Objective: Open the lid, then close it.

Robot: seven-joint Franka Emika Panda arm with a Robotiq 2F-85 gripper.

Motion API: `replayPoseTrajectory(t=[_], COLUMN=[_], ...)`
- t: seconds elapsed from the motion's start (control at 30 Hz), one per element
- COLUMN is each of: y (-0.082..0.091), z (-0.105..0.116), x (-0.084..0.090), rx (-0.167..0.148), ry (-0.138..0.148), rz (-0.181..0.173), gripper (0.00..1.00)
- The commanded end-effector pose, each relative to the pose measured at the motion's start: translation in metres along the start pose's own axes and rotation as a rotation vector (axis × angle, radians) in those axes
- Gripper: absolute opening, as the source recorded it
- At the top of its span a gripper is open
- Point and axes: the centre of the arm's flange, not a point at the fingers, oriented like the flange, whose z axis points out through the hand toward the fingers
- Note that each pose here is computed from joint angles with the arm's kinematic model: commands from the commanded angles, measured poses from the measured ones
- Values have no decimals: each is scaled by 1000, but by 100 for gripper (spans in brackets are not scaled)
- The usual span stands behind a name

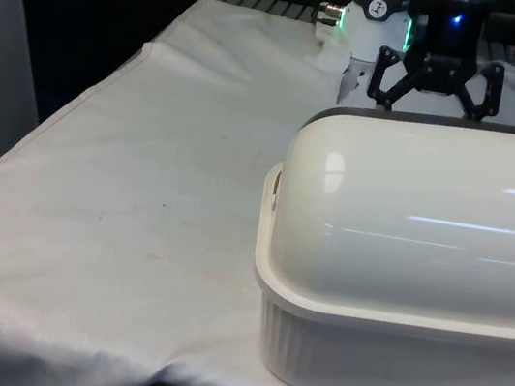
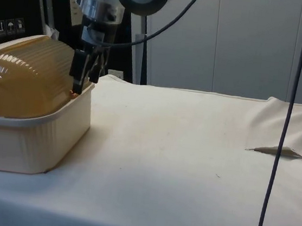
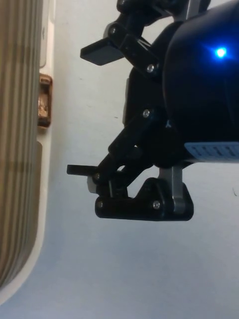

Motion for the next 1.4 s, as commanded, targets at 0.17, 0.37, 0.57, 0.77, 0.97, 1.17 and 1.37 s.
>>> replayPoseTrajectory(t=[0.17, 0.37, 0.57, 0.77, 0.97, 1.17, 1.37], y=[4, 9, 7, 9, 10, 10, 9], z=[7, 11, 11, 11, 11, 10, 10], x=[-3, -3, -2, -3, -3, -3, -8], rx=[12, -4, 10, 10, 9, 10, 6], ry=[24, 35, 72, 92, 99, 102, 92], rz=[2, 2, 2, 1, 2, 2, -12], gripper=[100, 100, 100, 91, 60, 25, 0])
